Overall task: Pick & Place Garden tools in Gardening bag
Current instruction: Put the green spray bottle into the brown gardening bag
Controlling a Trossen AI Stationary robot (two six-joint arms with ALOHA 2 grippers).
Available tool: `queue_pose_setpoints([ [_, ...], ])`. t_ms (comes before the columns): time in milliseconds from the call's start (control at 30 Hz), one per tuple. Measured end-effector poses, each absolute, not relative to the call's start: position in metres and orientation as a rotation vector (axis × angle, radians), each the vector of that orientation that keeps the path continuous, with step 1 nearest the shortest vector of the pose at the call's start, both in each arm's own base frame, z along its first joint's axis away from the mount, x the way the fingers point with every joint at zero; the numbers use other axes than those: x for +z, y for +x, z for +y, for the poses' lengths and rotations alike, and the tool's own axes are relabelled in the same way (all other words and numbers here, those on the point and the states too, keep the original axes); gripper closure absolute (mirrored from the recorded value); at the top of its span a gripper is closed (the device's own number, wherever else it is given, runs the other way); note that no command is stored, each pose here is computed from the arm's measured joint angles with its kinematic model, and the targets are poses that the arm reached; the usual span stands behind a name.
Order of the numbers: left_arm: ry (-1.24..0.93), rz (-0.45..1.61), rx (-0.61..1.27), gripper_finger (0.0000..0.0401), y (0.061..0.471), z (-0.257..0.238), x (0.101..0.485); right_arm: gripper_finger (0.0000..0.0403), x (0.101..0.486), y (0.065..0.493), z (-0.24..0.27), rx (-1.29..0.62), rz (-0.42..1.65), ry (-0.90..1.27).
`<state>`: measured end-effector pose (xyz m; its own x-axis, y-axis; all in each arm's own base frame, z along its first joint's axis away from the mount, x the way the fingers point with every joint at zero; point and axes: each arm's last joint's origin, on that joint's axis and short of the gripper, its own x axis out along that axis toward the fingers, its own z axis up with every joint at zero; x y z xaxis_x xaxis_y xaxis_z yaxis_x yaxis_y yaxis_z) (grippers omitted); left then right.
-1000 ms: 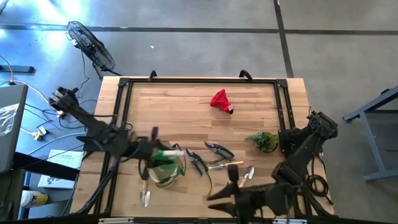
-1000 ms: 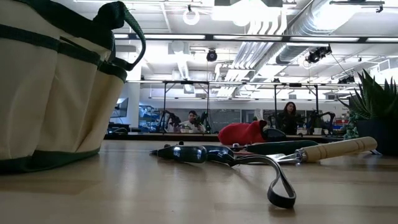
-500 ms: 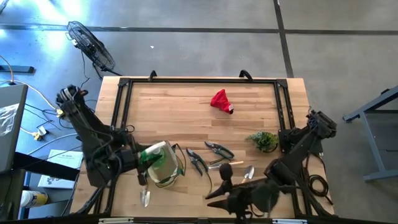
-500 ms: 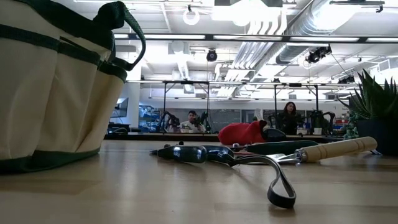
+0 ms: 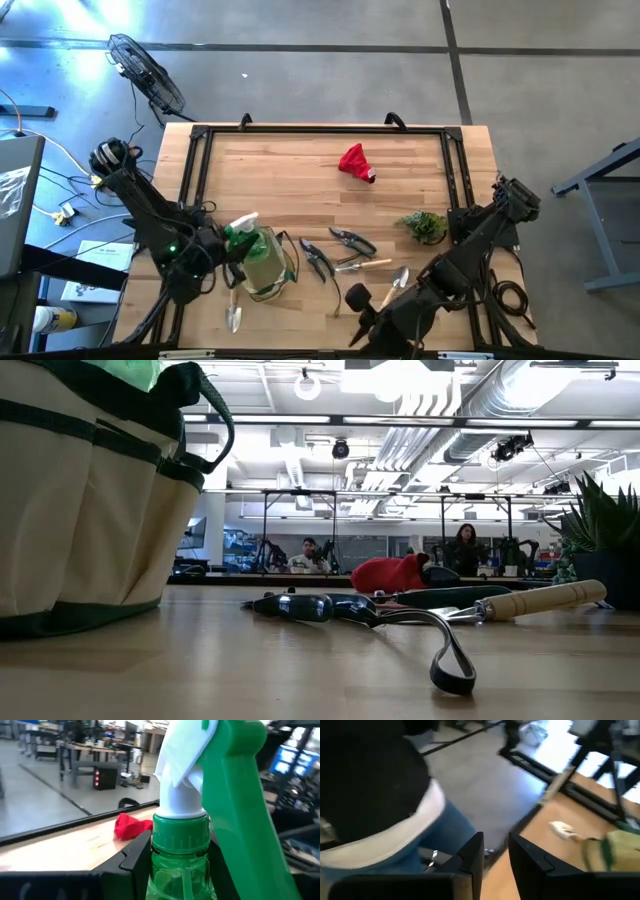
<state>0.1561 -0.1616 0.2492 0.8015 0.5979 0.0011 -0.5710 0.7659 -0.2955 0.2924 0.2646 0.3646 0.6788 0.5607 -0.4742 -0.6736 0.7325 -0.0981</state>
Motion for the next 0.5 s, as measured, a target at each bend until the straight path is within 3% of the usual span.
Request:
queue_pose_setpoints([
  [167,-0.316,-0.119,0.706,0.0252,0.17,-0.154,0.235,0.0323,0.363,0.28,0.276,0.854,0.455,-0.273],
  [500,-0.404,-0.143,0.716,0.0252,0.187,-0.16,0.226,0.0323,0.36,0.256,0.291,0.916,0.526,-0.29],
])
